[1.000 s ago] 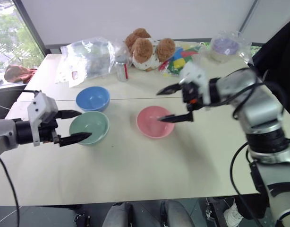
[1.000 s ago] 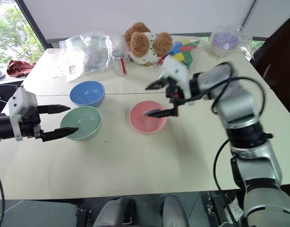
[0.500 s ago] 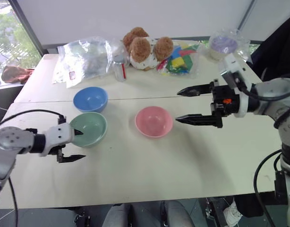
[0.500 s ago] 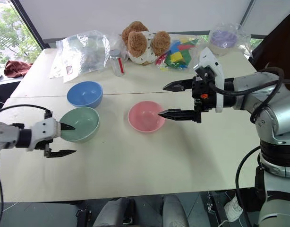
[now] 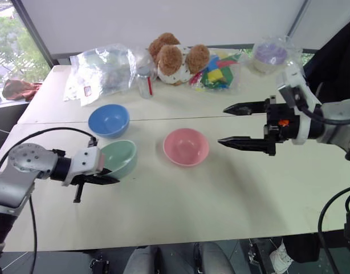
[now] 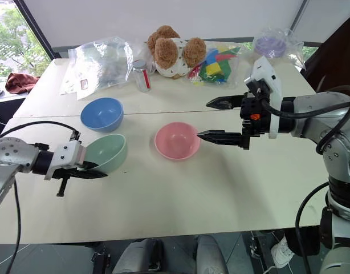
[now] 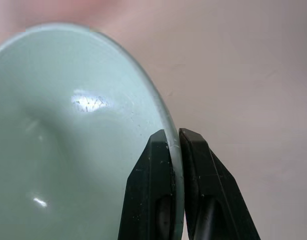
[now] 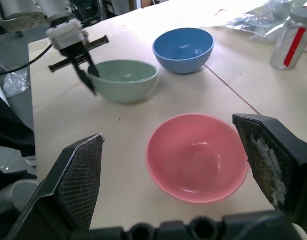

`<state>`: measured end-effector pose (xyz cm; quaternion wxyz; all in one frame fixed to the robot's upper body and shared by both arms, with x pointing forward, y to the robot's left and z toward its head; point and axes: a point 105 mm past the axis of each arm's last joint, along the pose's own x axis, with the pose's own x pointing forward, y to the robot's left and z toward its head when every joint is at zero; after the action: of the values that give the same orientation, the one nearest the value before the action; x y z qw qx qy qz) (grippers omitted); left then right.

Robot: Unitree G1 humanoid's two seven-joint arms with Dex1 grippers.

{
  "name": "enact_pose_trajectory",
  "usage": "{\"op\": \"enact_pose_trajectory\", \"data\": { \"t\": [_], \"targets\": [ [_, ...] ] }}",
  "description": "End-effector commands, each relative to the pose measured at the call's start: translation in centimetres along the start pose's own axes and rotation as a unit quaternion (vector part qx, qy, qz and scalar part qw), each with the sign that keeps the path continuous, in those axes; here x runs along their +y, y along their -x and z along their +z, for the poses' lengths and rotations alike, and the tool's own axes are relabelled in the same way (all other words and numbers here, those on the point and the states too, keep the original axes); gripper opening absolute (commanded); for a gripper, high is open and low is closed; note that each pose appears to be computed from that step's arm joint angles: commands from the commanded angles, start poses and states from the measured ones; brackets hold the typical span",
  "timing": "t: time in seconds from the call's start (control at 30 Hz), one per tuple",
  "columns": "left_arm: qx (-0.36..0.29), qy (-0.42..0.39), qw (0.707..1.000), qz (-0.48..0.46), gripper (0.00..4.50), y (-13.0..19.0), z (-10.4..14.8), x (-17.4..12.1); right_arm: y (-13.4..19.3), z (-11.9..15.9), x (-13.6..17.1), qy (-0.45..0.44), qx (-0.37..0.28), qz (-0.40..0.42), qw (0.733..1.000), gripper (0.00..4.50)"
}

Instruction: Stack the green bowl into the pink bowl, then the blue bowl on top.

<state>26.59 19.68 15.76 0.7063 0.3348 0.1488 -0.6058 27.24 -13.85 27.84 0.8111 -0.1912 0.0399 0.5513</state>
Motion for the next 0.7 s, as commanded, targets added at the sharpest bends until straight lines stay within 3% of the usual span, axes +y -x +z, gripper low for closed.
{"op": "enact_pose_trajectory", "data": {
  "t": [0.03,0.13,0.27,0.4,0.7],
  "targets": [
    [-0.037,-0.073,0.996,-0.025,0.03,0.3,4.8,1.3,0.7,0.9,-0.2,0.031,-0.004,-0.015,0.999,4.50],
    [-0.055,-0.135,0.988,-0.049,0.03,-0.6,7.4,2.7,1.0,0.8,-0.4,0.031,-0.005,-0.026,0.999,4.50],
    [-0.062,-0.190,0.977,-0.077,0.03,-2.2,9.1,4.1,1.4,0.7,-0.3,0.025,-0.004,-0.035,0.999,4.50],
    [-0.060,-0.273,0.951,-0.134,0.03,-5.8,10.7,4.8,2.6,0.0,0.7,-0.009,-0.002,-0.051,0.999,4.50],
    [-0.029,-0.353,0.921,-0.163,0.03,-11.2,11.2,7.5,4.0,-1.0,2.4,-0.031,0.013,-0.102,0.994,4.50]
  ]
}}
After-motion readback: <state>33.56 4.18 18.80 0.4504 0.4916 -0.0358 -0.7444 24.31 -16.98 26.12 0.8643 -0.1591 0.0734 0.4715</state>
